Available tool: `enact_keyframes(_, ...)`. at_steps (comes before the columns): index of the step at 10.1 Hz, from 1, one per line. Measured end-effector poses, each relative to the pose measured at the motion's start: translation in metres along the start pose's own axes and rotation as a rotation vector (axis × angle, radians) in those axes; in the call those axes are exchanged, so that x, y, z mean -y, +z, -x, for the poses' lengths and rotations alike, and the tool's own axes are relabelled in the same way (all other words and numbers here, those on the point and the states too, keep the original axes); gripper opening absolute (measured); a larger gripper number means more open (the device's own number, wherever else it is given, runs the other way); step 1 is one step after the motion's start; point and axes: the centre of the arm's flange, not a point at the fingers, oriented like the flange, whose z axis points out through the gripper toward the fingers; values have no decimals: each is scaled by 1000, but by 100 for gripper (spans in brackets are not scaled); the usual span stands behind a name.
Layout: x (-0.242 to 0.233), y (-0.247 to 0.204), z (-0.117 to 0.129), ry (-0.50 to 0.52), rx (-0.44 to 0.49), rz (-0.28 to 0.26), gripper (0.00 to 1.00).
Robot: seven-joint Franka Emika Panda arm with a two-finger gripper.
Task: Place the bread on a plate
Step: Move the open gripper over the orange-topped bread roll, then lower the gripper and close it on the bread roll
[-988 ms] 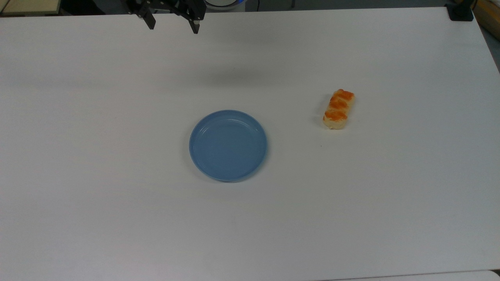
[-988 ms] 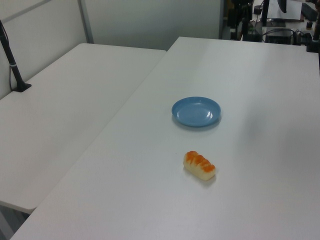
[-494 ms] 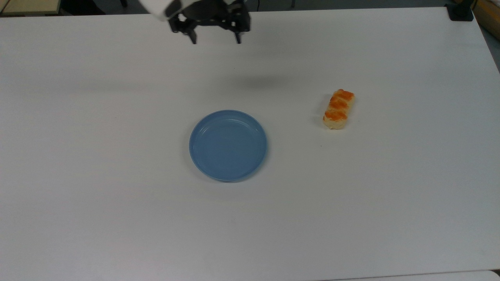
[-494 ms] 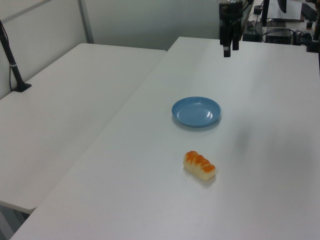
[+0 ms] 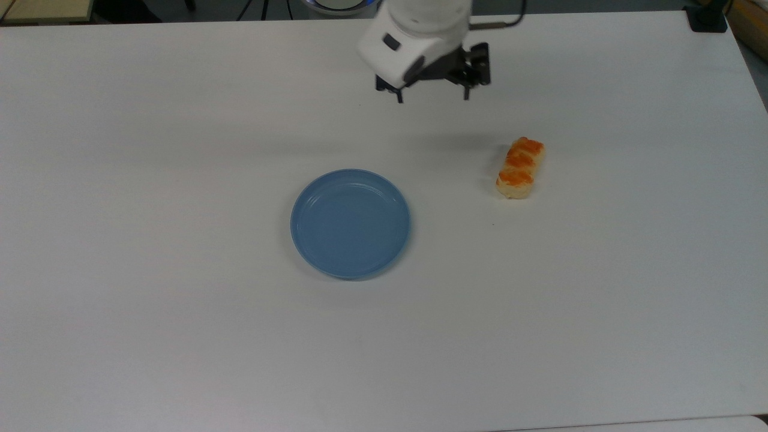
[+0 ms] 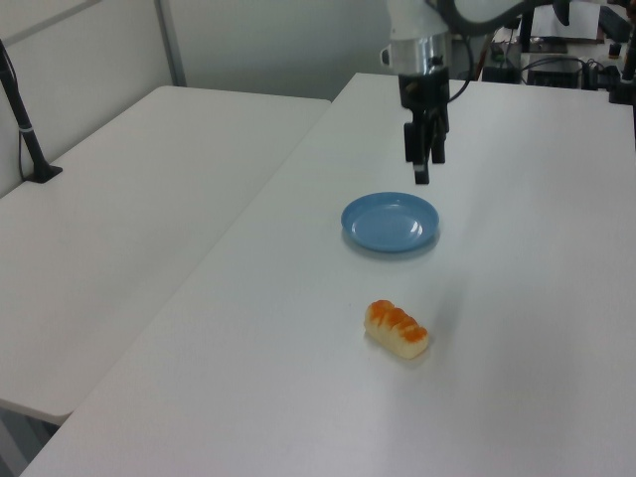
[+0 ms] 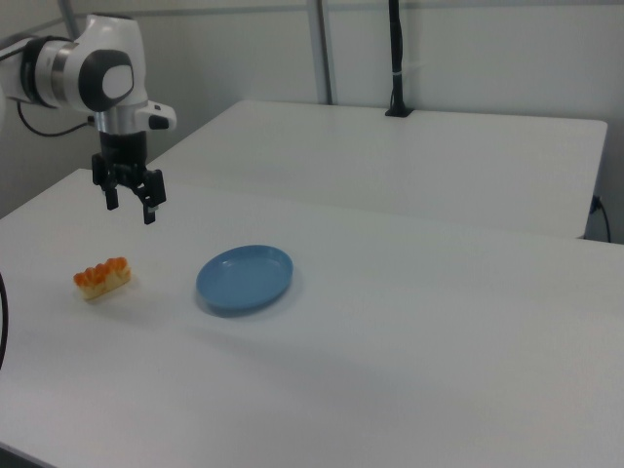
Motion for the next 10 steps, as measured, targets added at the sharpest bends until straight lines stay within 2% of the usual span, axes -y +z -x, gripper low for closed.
enact_keyframes(2,41,37,-8,53,2,11,99)
enact_keyframes(4,65,65,-15,155,-5,16,99)
enact_keyframes(8,135,127,-6,205,5,49,98)
enact_keyframes(10,141,156,-14,239,-15,73,98)
